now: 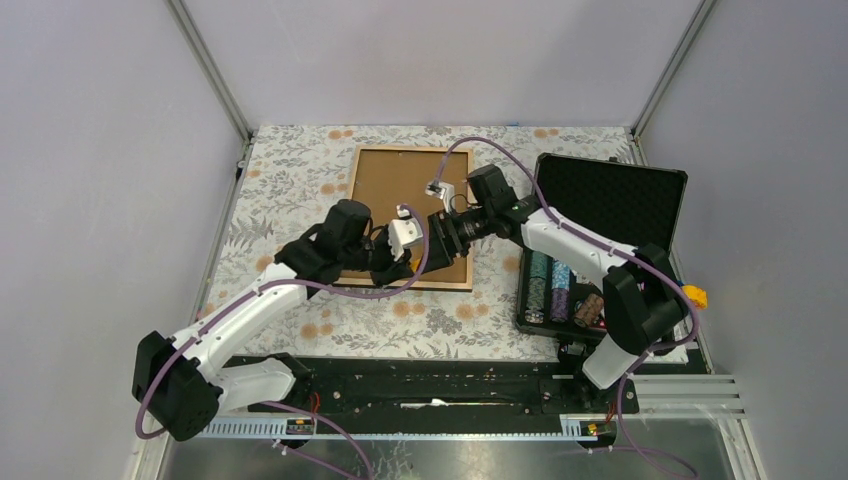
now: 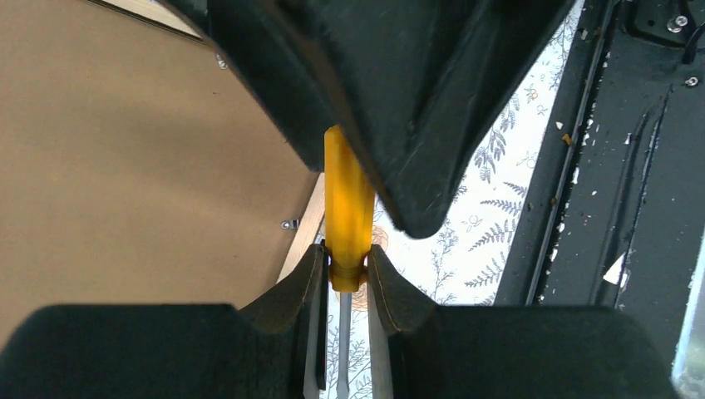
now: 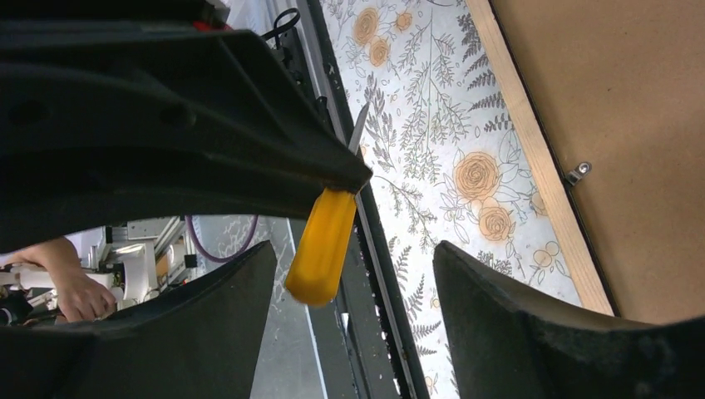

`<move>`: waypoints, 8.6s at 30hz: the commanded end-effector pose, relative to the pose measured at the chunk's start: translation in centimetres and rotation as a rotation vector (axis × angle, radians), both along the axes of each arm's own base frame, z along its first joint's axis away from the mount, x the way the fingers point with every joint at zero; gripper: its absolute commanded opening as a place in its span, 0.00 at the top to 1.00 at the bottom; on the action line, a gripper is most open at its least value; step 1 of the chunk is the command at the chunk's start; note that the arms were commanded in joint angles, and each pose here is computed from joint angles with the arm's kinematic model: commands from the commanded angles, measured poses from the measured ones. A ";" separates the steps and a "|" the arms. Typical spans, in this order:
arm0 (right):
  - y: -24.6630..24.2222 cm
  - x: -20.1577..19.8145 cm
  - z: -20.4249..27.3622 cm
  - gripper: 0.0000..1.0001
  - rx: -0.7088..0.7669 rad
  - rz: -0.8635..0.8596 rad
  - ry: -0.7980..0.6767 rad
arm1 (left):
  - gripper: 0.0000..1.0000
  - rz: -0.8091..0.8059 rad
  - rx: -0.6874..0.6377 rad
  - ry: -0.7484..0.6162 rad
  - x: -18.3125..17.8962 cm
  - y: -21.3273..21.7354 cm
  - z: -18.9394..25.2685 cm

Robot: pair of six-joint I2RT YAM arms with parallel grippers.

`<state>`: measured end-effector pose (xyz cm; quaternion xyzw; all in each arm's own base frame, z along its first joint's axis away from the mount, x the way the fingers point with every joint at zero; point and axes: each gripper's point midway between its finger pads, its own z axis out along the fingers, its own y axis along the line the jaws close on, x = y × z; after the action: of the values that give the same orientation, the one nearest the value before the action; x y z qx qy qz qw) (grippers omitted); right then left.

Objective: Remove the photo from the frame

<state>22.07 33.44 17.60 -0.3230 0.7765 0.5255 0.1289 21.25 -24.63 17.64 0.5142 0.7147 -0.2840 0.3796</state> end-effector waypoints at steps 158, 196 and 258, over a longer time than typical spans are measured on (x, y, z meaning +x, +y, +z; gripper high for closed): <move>-11.6 9.1 -3.3 1.00 -0.539 -0.295 -0.347 | 0.31 -0.213 0.410 -0.129 6.1 -1.4 -11.8; -12.7 7.1 -5.9 1.00 -0.693 -0.267 -0.460 | 0.84 -0.403 0.414 0.070 -4.7 -3.1 -17.1; -13.9 9.3 -7.9 1.00 -0.903 -0.232 -0.568 | 0.86 -0.423 0.439 0.041 -4.9 -3.1 -17.5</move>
<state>30.28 19.65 9.74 -0.3810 0.8953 0.0463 0.2259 19.86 -29.26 2.44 0.7036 0.6430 -0.1791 0.2438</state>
